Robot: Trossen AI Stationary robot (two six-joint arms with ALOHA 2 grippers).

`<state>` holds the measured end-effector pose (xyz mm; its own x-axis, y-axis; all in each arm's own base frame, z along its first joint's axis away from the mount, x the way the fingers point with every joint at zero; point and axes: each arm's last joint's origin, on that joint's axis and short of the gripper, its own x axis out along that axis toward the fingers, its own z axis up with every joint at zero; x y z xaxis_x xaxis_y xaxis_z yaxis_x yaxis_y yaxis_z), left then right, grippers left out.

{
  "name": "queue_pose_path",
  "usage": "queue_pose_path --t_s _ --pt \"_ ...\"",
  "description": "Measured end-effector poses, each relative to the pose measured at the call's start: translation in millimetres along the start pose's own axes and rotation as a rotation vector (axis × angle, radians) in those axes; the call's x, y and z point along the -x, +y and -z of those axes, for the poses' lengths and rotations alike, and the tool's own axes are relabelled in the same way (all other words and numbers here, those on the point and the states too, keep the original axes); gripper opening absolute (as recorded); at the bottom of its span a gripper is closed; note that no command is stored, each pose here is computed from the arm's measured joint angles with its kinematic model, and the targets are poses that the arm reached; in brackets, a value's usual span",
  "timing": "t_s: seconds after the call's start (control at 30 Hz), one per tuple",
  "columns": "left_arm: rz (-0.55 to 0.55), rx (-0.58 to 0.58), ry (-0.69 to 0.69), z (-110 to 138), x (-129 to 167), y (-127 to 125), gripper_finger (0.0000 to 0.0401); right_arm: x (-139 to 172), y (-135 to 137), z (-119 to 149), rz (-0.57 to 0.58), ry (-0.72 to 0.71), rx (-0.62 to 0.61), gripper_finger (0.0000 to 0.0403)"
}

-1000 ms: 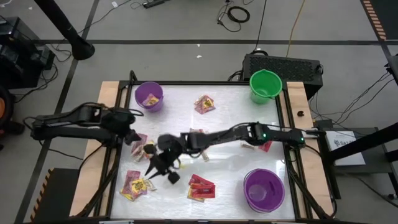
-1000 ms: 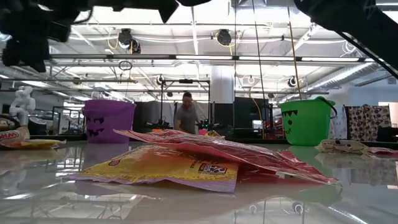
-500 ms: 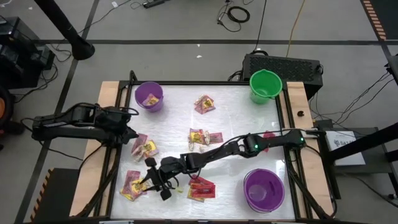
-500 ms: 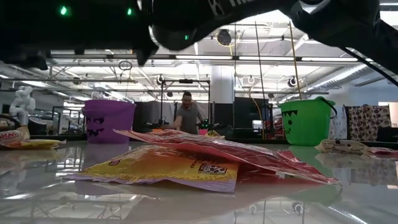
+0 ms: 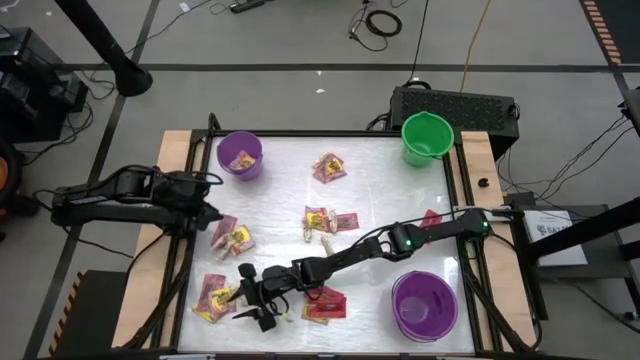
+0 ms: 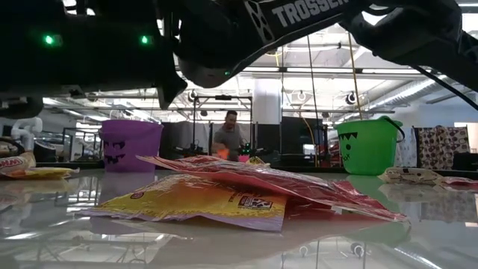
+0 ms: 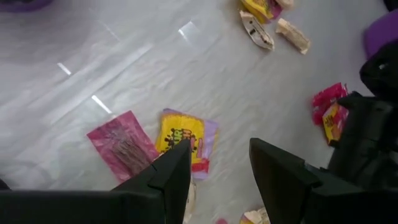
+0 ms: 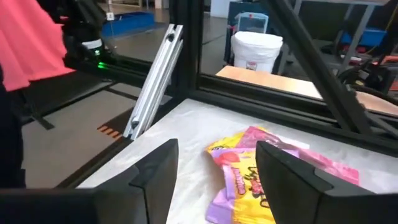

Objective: Sort candy by brand, put in halloween buckets
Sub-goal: Put the yellow candy into the top violet bucket

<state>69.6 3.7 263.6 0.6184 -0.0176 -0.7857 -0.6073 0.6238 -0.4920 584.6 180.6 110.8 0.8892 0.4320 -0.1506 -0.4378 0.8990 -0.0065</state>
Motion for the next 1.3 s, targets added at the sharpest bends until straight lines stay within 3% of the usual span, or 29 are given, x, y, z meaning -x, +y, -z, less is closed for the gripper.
queue_pose_path --t_s 0.3,0.47,0.67,1.0,1.13,1.3 --pt "-0.006 0.052 -0.016 -0.7 -0.1 -0.1 0.017 -1.6 4.6 9.9 -0.109 0.019 -0.007 0.0203" --pt "-0.006 0.079 -0.017 -0.8 -0.1 -0.1 0.017 -3.8 1.4 28.4 -0.072 0.045 -0.004 0.0203" --pt "-0.007 0.087 -0.019 -0.9 -0.2 -0.2 0.017 -2.4 -10.3 28.4 0.01 0.043 0.054 0.0203" --pt "-0.017 0.13 -0.017 -2.3 -2.3 -1.3 0.017 0.3 -25.0 26.3 0.015 0.016 0.037 0.0202" --pt "0.085 0.074 0.027 -3.5 -2.9 -8.3 0.017 3.1 -29.9 6.5 0.056 -0.072 0.043 0.0202" --pt "0.293 0.005 0.144 -1.0 1.0 -23.0 0.017 17.7 -30.5 -30.5 0.079 0.153 0.048 0.0202"
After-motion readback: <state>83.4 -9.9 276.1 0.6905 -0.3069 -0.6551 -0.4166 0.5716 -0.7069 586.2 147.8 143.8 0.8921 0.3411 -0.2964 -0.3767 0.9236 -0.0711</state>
